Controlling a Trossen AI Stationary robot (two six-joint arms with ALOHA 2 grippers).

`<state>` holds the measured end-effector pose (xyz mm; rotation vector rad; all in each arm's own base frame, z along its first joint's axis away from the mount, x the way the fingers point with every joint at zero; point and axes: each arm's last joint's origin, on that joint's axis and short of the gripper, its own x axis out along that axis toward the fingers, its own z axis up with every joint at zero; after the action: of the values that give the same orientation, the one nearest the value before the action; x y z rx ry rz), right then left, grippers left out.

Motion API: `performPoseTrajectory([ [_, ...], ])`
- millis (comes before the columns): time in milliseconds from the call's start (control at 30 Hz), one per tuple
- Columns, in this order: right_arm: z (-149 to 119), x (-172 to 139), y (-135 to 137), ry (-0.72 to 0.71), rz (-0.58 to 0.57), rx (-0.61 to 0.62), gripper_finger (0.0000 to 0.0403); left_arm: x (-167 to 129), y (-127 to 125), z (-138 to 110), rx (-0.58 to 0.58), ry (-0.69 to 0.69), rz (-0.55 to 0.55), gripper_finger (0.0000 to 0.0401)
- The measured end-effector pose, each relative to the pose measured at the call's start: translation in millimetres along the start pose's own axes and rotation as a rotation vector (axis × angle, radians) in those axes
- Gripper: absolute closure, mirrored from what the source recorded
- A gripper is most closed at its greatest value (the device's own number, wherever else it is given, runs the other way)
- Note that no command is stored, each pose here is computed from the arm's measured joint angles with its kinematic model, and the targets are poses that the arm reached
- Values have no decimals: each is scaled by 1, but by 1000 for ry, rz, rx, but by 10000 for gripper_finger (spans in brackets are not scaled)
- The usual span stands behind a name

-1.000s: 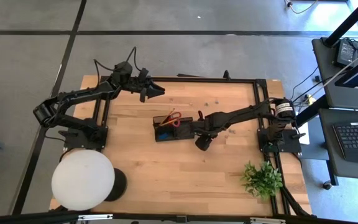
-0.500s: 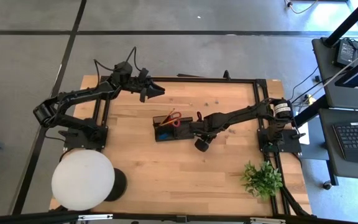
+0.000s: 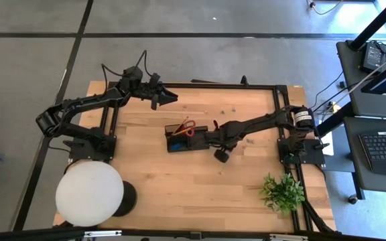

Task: Pick and place office supplies into organizer
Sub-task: Put the pink sticky note pad into the desk organizer

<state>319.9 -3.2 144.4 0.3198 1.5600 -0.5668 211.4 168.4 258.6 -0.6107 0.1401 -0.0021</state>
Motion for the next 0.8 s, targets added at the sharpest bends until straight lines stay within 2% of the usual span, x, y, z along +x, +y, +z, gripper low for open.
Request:
performPoseTrajectory([
  [167, 4, -28, -7, 17, -163, -42, 399, 0, 0, 0, 0, 0, 0, 254],
  [233, 8, -42, -7, 0, -187, -77, 400, 0, 0, 0, 0, 0, 0, 254],
  [567, 46, -114, 5, -302, -82, -361, 400, 0, 0, 0, 0, 0, 0, 254],
  [667, 50, -123, 7, -344, -83, -456, 400, 0, 0, 0, 0, 0, 0, 254],
  [800, 48, -120, 8, -318, -37, -548, 400, 0, 0, 0, 0, 0, 0, 254],
])
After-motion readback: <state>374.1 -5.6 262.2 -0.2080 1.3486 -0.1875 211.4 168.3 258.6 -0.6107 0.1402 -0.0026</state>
